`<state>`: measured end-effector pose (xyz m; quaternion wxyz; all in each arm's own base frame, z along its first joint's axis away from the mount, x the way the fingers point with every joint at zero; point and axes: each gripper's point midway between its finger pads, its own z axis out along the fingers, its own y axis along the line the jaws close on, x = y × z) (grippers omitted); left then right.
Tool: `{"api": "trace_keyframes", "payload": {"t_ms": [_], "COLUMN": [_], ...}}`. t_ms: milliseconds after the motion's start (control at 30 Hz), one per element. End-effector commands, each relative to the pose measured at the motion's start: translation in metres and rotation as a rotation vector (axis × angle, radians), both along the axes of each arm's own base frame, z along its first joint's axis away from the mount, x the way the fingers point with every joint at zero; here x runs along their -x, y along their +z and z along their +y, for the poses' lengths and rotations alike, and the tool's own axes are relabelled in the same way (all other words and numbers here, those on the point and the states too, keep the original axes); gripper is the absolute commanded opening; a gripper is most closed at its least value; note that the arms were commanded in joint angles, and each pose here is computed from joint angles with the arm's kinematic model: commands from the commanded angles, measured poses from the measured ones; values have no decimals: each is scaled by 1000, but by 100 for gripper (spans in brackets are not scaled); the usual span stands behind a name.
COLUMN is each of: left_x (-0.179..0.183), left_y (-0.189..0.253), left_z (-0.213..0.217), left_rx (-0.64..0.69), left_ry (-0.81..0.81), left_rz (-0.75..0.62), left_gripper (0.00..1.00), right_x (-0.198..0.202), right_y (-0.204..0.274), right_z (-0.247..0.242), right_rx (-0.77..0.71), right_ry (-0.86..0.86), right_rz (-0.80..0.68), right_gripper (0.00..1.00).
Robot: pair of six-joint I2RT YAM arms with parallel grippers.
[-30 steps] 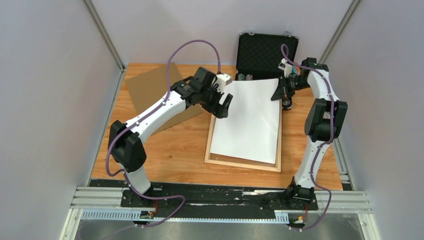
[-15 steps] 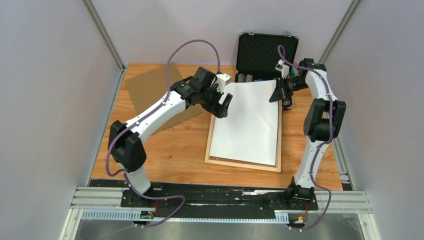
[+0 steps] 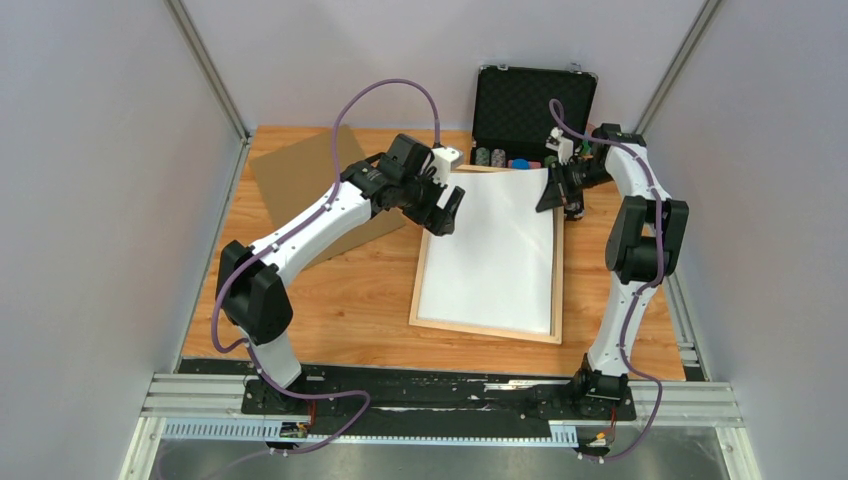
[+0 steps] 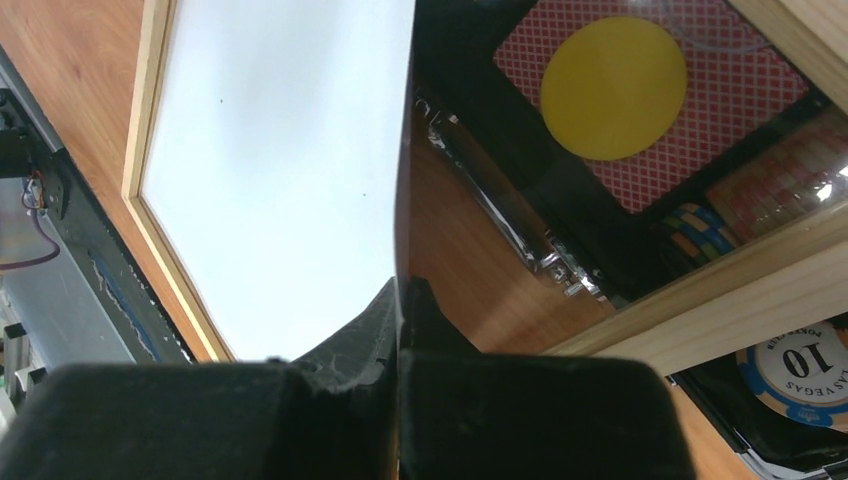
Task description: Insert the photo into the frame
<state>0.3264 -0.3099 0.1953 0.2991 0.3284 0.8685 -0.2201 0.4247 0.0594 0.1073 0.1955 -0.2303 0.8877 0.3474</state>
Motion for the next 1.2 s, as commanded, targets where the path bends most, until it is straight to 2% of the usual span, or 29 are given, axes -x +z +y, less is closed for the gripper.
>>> {"api": "trace_keyframes", "payload": {"t_ms": [0,333,1167], "left_x": [-5,-3,-1], "left_y": [14,17,18], "left_z": [2,4,5], "left_rx": [21,30,36], "left_ry": [-2,-3,-6], "left_rz": [-50,-54,-51], "left_gripper": [93,93,93], "right_x": [-9,-15,-28], "right_y": [-1,-3,-5], "right_z": [-2,-14,-11], "right_rx": [13,43,-34], "right_ry": [-15,-71,-162], "right_rz": [-34,-45,-35], "right_gripper": [0,8,3]}}
